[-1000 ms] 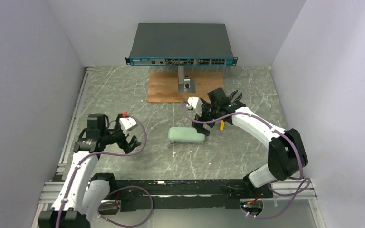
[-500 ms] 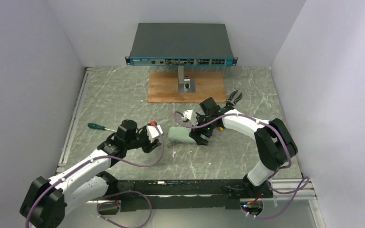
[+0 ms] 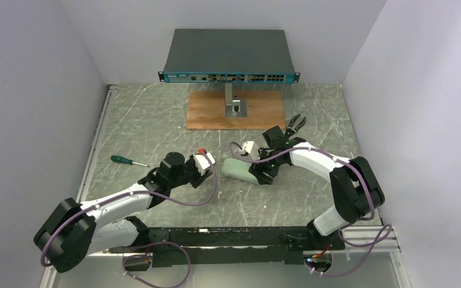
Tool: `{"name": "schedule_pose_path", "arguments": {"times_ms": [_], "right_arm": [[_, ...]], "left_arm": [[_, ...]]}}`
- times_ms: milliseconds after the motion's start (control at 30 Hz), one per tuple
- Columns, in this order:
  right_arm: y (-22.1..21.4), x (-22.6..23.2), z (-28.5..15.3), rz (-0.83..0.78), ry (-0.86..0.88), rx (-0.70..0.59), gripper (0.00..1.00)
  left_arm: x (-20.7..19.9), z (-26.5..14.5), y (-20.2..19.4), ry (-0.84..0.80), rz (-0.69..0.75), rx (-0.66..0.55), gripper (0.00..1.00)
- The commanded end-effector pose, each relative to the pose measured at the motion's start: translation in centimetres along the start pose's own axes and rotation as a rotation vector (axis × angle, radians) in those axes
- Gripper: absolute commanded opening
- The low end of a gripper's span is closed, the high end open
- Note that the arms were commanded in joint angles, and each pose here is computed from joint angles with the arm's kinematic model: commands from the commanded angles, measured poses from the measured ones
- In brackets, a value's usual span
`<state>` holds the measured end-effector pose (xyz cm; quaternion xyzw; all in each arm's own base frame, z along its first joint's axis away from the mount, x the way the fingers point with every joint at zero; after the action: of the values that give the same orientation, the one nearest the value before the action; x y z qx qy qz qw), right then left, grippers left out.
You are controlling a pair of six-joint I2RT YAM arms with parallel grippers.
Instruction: Open the umbrella
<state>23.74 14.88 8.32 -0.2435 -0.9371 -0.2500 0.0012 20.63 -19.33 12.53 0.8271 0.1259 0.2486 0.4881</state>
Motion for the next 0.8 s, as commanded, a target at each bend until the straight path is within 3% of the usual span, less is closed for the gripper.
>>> {"name": "schedule_pose_path", "arguments": {"times_ms": [0,333,767], "right_arm": [[-2.0,0.2,-1.0,-0.018,-0.015,0.064,0.5],[-2.2,0.3,-0.5,0.023,0.005,0.067,0.49],[-1.8,0.5,-0.5,0.063,0.009,0.044,0.48]], "left_arm": [[0.1,1.3,0.7,0.017,0.014,-0.082,0.36],[-0.4,4.2,-0.4,-0.028,0.066,-0.075,0.37],[-2.4,6.9,-0.7,-0.081,0.021,-0.072,0.45]]}}
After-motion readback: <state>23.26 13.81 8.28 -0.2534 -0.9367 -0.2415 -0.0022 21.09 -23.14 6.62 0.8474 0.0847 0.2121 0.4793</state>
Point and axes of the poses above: each gripper's point midway between its finger pads, its own z axis out along the fingers, its own x axis along the line the jaws close on, y = z × x, the point moved 6 cm from there along -z, back along the fingers, and after that the axes turned 9 degrees about z, right-handed, at the moved point
